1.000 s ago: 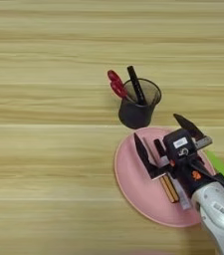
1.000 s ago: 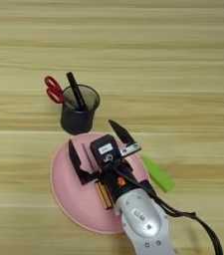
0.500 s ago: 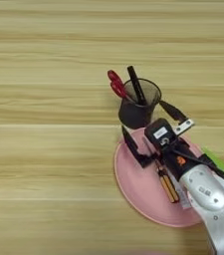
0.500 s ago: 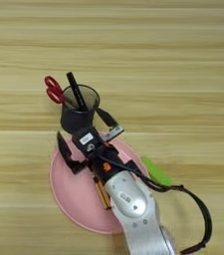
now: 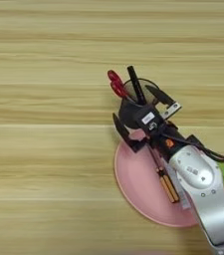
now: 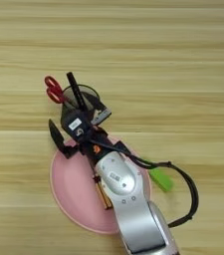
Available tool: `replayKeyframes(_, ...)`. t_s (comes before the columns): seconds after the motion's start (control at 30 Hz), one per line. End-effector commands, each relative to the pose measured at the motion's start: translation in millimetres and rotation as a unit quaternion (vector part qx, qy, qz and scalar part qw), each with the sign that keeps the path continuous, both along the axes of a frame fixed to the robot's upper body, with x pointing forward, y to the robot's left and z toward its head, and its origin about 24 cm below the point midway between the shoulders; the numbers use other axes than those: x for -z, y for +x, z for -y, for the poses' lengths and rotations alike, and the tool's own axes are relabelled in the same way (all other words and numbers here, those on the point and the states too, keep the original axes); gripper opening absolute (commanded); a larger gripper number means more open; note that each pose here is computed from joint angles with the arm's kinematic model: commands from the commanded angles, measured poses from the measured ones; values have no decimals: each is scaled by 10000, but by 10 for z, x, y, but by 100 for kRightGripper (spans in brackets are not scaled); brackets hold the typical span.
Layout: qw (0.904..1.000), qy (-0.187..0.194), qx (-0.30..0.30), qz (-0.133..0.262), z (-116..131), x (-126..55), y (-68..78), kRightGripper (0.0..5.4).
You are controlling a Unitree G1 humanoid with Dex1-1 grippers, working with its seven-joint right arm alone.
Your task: Move the objects on the table
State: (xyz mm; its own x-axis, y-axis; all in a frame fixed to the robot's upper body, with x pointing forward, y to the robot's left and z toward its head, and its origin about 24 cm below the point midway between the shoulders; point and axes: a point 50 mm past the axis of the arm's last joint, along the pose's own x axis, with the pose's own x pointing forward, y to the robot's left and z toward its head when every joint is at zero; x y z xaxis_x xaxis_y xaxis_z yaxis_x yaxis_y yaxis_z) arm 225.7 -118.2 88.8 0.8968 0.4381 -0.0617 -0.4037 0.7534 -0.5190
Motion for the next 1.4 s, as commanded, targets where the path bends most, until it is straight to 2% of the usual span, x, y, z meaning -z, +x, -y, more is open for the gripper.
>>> replayKeyframes(0.03, 9985, 167, -113, 505, -54, -230, 157, 538)
replayKeyframes(0.3, 9976, 184, -224, 631, -112, -276, 311, 538)
replayKeyframes(0.63, 9955, 160, -485, 801, -273, -357, 361, 538)
replayKeyframes(1.23, 9977, 216, -315, 560, -238, -198, 560, 538)
replayKeyframes(1.4, 9976, 240, -312, 563, -238, -195, 560, 466)
